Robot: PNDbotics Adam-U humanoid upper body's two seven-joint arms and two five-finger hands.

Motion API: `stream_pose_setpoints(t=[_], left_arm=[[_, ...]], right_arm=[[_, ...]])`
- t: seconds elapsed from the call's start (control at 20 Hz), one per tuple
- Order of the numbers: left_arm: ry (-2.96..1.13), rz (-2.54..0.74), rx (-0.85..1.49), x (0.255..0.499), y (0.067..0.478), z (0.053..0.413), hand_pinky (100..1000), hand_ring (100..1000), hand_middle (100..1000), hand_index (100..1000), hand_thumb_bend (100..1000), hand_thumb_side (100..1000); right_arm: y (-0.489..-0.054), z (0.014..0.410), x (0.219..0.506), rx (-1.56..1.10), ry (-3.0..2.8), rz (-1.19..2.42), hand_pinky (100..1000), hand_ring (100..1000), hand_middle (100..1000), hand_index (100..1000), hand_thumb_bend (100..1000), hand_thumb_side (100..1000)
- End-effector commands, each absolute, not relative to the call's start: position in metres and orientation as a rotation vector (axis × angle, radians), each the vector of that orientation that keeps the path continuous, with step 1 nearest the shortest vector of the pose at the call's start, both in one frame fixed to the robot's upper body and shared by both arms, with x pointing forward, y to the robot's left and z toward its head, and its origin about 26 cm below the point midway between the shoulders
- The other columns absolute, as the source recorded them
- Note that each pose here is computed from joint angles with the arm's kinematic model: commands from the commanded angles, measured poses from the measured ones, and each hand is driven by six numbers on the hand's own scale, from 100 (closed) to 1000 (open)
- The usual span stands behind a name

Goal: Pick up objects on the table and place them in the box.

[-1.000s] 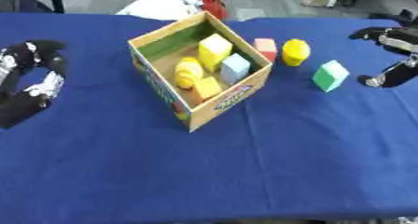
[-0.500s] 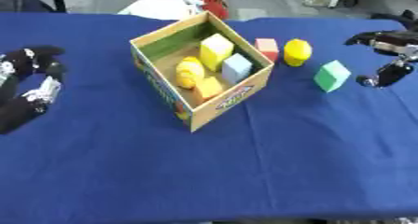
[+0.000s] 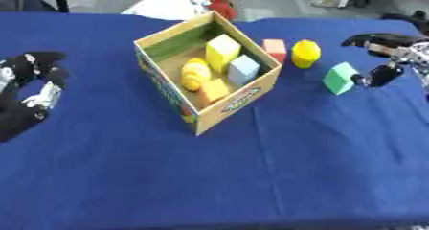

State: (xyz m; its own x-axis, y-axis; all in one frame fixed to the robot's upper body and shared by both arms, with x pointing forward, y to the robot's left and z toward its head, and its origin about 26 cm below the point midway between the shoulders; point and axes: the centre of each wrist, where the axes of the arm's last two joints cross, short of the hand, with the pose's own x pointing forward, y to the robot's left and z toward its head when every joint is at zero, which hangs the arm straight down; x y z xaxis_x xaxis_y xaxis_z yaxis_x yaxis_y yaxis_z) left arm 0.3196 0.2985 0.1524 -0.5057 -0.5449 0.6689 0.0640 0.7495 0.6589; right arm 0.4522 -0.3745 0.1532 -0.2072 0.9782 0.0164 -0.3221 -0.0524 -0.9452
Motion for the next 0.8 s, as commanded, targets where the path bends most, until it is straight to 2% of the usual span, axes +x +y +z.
stream_pose_setpoints(t=[0.05,0.8], left_arm=[[-1.999,-0.793,0.370,0.318,0.299,0.161,746,551,561,809,100,605],[-1.985,-0.798,0.369,0.317,0.299,0.158,747,551,562,810,100,602]], right_arm=[[-0.380,0.162,0.455,-0.901,-1.098,1.491,890,953,985,1000,147,100],[-0.388,0.148,0.453,-0.829,-1.004,1.479,876,933,950,1000,128,100]])
